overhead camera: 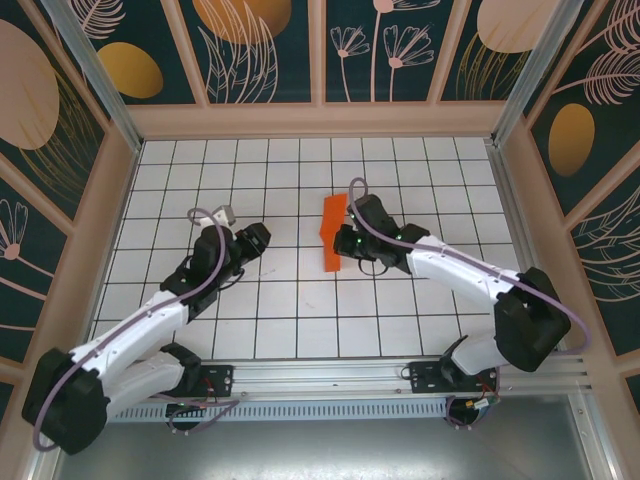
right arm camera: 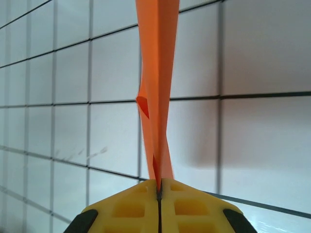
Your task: Fold a paper plane with a square sheet of paper (pick it up from the middle)
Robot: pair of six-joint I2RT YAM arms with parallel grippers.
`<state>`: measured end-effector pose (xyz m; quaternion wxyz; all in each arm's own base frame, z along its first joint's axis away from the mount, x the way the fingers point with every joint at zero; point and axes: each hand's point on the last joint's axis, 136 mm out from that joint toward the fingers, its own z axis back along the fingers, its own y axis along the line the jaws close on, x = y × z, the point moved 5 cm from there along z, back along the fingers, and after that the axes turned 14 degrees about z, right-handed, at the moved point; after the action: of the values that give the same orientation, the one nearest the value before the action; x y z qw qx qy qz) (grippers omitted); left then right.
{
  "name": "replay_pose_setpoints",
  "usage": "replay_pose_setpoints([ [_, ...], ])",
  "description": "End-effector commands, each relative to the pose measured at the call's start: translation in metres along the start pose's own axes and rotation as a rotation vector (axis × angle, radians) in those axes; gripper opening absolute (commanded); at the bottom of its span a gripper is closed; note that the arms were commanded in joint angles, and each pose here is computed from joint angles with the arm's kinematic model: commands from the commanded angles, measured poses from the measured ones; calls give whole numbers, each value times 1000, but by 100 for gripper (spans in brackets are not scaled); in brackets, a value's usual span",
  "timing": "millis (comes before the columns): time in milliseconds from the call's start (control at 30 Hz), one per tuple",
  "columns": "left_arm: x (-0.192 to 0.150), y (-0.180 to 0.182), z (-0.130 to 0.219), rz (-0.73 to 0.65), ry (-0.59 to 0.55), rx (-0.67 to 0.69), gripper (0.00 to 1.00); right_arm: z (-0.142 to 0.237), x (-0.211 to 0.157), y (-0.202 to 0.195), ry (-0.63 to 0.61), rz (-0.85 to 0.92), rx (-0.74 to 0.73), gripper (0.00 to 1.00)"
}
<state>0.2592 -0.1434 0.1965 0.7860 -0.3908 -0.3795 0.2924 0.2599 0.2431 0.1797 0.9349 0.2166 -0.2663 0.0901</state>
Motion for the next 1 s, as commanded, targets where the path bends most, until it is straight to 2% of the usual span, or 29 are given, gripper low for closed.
replay_pose_setpoints([
  [0, 12, 26, 14, 10, -132, 105, 44, 36, -24, -42, 164, 120, -392, 9],
  [200, 22, 36, 29, 41, -229, 124, 47, 68, -27, -59, 305, 237, -802, 9],
  [300, 25, 38, 34, 52, -259, 129, 47, 55, -33, -50, 370, 325, -877, 9],
  [400, 30, 40, 40, 71, -297, 131, 48, 21, -44, -29, 422, 406, -851, 10],
  [500, 35, 40, 49, 90, -340, 122, 48, -25, -57, -1, 458, 445, -741, 12],
  [633, 39, 43, 59, 102, -381, 112, 48, -82, -72, 40, 470, 424, -500, 13],
  [700, 40, 45, 64, 107, -394, 109, 48, -98, -72, 64, 444, 395, -359, 18],
  [800, 40, 47, 67, 107, -397, 103, 49, -98, -62, 103, 355, 350, -109, 34],
  [867, 38, 46, 66, 97, -382, 97, 49, -84, -50, 113, 271, 325, -16, 44],
  [967, 34, 44, 60, 79, -341, 85, 49, -60, -40, 109, 193, 274, 84, 48],
])
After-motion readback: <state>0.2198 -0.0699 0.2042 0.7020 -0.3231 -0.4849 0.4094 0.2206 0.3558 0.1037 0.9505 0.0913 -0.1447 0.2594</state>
